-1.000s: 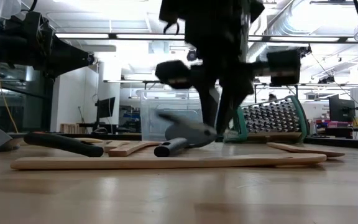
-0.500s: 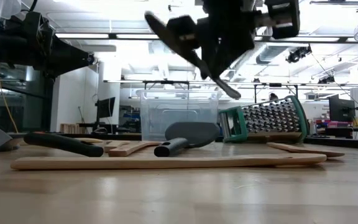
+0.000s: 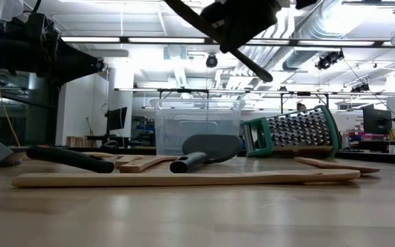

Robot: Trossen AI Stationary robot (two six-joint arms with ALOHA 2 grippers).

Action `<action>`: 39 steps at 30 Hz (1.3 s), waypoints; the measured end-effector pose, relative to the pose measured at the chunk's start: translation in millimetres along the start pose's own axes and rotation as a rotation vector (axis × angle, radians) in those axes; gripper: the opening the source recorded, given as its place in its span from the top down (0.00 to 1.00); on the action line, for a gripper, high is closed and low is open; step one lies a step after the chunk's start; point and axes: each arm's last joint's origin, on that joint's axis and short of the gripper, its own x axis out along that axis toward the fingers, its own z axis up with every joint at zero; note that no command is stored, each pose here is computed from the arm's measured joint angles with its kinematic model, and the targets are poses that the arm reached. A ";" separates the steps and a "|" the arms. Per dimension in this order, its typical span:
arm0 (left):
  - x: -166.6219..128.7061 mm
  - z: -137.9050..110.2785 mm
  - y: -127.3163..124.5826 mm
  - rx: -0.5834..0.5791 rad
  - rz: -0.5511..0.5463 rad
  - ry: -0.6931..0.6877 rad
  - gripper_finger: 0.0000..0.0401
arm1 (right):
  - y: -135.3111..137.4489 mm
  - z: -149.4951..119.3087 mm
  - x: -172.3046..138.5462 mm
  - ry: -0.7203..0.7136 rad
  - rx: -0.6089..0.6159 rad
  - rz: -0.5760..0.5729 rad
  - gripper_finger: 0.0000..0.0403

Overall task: Pick & Place Kitchen Items
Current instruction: Put the black table knife into the top transparent bin

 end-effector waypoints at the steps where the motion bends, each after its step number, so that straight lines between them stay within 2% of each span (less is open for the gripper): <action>1: 0.0 0.0 0.0 0.000 0.000 0.000 0.62 | -1.5 -0.8 -2.2 -0.002 0.029 -0.004 0.93; 9: 0.0 0.0 0.0 0.000 0.000 0.000 0.62 | -11.6 -6.2 -14.5 -0.024 0.195 -0.020 0.93; 20: 0.0 0.0 0.0 0.000 0.000 0.000 0.62 | -31.4 -13.2 -36.0 -0.102 0.316 -0.081 0.93; 32: 0.0 0.0 0.0 0.000 0.000 0.000 0.62 | -75.7 -26.6 -67.3 -0.248 0.378 -0.310 0.93; 39: 0.0 0.0 0.0 0.000 0.000 0.000 0.62 | -104.9 -43.0 -81.5 -0.278 0.439 -0.474 0.93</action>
